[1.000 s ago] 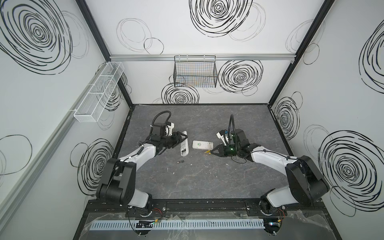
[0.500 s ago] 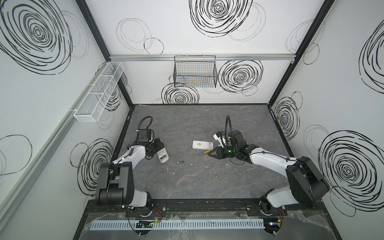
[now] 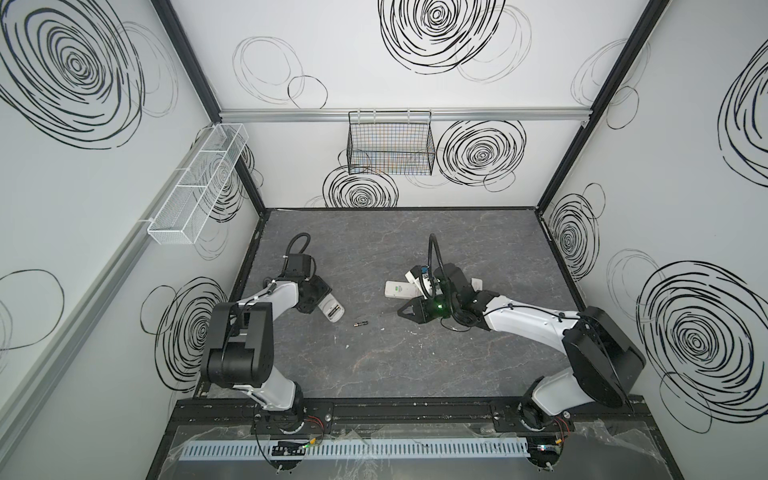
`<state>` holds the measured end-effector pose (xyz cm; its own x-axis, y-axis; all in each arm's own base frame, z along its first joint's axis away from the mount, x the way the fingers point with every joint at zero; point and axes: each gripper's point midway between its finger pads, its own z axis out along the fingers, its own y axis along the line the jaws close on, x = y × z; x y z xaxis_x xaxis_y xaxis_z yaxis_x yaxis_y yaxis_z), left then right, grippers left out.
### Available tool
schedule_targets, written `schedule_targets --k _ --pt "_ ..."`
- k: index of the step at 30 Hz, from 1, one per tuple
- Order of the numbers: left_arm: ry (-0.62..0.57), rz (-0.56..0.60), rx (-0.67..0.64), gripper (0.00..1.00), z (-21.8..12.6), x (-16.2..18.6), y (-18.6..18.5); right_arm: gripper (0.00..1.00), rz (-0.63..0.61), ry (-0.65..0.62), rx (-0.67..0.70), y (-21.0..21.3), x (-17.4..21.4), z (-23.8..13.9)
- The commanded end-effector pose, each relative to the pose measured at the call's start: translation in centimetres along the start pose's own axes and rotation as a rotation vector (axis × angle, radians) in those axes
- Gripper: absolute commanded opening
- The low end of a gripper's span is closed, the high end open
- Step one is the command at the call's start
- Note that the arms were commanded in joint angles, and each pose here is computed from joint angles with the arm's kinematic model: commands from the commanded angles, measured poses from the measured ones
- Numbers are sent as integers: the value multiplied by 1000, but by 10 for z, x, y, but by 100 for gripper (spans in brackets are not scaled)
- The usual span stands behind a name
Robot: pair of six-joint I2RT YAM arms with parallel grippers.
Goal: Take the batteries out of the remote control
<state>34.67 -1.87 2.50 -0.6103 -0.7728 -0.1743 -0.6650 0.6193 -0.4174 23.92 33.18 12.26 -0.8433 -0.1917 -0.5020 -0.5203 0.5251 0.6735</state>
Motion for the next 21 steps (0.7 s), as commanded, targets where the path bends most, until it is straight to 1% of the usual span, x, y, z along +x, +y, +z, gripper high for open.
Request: schedule_targets --k 1,3,7,8,12,13,15,18,20,21 --pt "-29 -113 -14 14 0 -3 -4 0 -35 -69 -4 14 -23 3" --pt "-15 -112 -16 18 10 -4 -13 0 -31 -76 4 11 -25 4" --pt "-16 -23 -39 27 26 -12 -41 0 -21 -71 1 9 -26 11" --pt "-10 -13 -46 32 30 -13 -45 0 -21 -66 -2 9 -26 13" --pt "59 -19 -8 59 44 -4 -52 0 -25 -50 -2 8 -28 23" --pt "71 -24 4 63 45 -1 -53 0 -27 -48 -2 8 -29 25" --pt "82 -37 37 70 42 2 -54 0 -30 -45 -6 9 -32 31" --pt "66 -51 103 77 28 -3 -58 0 -32 -36 -14 9 -36 43" --pt "61 -73 162 87 18 -9 -59 0 -39 -28 -31 12 -42 54" --pt "58 -88 184 91 13 -12 -59 0 -43 -27 -36 14 -46 58"
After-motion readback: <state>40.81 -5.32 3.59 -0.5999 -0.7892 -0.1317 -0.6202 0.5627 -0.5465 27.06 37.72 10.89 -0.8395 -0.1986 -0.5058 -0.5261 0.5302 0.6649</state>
